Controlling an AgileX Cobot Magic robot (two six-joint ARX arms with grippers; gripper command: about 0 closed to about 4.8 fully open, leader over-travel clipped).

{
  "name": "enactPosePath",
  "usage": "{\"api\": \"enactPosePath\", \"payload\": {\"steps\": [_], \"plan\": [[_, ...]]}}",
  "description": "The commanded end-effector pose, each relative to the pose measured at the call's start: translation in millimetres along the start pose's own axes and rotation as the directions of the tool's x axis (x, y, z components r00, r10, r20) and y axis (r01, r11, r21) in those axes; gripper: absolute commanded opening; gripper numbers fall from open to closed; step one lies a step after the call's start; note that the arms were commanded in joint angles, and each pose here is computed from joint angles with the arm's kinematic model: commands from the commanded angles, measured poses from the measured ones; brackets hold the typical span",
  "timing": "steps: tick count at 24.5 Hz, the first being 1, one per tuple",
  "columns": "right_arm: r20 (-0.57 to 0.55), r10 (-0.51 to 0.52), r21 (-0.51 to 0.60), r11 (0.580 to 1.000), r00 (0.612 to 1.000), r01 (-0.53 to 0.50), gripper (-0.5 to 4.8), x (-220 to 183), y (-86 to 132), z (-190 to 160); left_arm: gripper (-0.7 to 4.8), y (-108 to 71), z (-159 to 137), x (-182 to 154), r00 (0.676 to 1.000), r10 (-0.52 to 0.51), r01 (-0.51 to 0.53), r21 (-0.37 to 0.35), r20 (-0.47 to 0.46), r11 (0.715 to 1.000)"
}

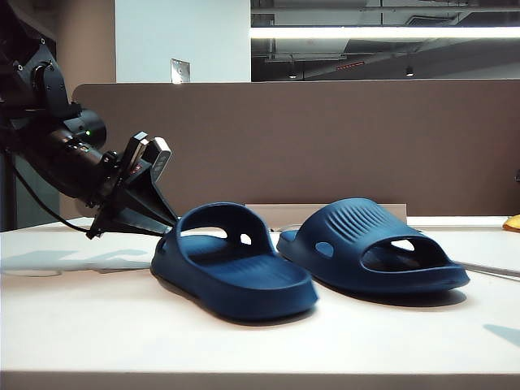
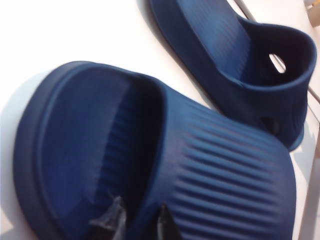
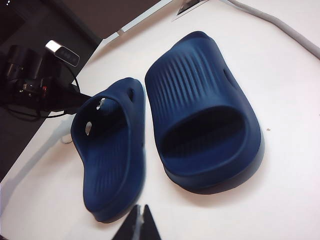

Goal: Interlock the pair of blue slippers on the table with their fronts facing up.

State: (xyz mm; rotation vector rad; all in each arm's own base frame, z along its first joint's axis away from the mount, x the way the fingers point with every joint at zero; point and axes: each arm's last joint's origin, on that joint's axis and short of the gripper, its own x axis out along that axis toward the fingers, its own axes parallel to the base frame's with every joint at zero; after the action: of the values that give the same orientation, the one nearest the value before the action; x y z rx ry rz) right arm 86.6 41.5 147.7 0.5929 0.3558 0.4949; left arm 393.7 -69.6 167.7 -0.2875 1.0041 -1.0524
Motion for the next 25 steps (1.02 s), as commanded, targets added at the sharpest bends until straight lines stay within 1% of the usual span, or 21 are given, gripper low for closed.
{"api": "enactPosePath", "payload": {"steps": [1,2,5,6,16,17,18,20,21,25], "plan": [[0.005,0.012,-0.006,1.000,1.000,-0.012,-0.01,-0.4,1.5,1.4,0.79,-2.5,-2.6,-0.2,1.000,-0.014,0.014,-0.003,-0.021,1.000],[0.005,0.012,-0.006,1.000,1.000,-0.012,-0.01,-0.4,1.5,1.4,0.74,-2.6,-2.9,-0.2,1.000,-0.015,0.015,-0.006,-0.023,1.000],[0.005,0.012,-0.006,1.000,1.000,-0.012,-0.01,-0.4,1.5,1.5,0.05,-2.9,-3.6,-0.2,0.999,-0.017,0.017,-0.013,-0.028,1.000],[0.005,0.012,-0.006,1.000,1.000,-0.012,-0.01,-0.4,1.5,1.5,-0.06,-3.0,-4.1,-0.2,0.999,-0.018,0.018,-0.018,-0.031,1.000],[0.005,0.013,-0.006,1.000,1.000,-0.013,-0.01,-0.4,1.6,1.5,-0.03,-3.8,-6.6,-0.8,0.999,-0.029,0.027,-0.045,-0.046,0.999],[0.003,0.016,-0.006,1.000,1.000,-0.016,-0.01,-0.4,1.6,1.4,0.11,-4.0,-6.5,-1.3,0.998,-0.047,0.045,-0.047,-0.039,0.998],[0.000,0.019,-0.006,1.000,1.000,-0.019,-0.01,-0.4,1.7,1.3,0.43,-3.9,-6.4,-2.0,0.998,-0.061,0.060,-0.048,-0.031,0.997],[-0.006,0.027,-0.006,1.000,1.000,-0.027,-0.01,-0.4,2.0,1.2,1.35,-3.4,-5.6,-4.8,0.995,-0.102,0.102,-0.050,-0.008,0.994],[-0.007,0.029,-0.006,1.000,1.000,-0.029,-0.01,-0.4,2.0,1.2,1.57,-3.7,-5.0,-5.3,0.993,-0.117,0.117,-0.049,-0.001,0.992],[-0.008,0.031,-0.006,1.000,0.999,-0.031,-0.01,-0.4,2.1,1.1,1.57,-1.3,-4.3,-9.2,0.991,-0.130,0.131,-0.047,0.021,0.990]]}}
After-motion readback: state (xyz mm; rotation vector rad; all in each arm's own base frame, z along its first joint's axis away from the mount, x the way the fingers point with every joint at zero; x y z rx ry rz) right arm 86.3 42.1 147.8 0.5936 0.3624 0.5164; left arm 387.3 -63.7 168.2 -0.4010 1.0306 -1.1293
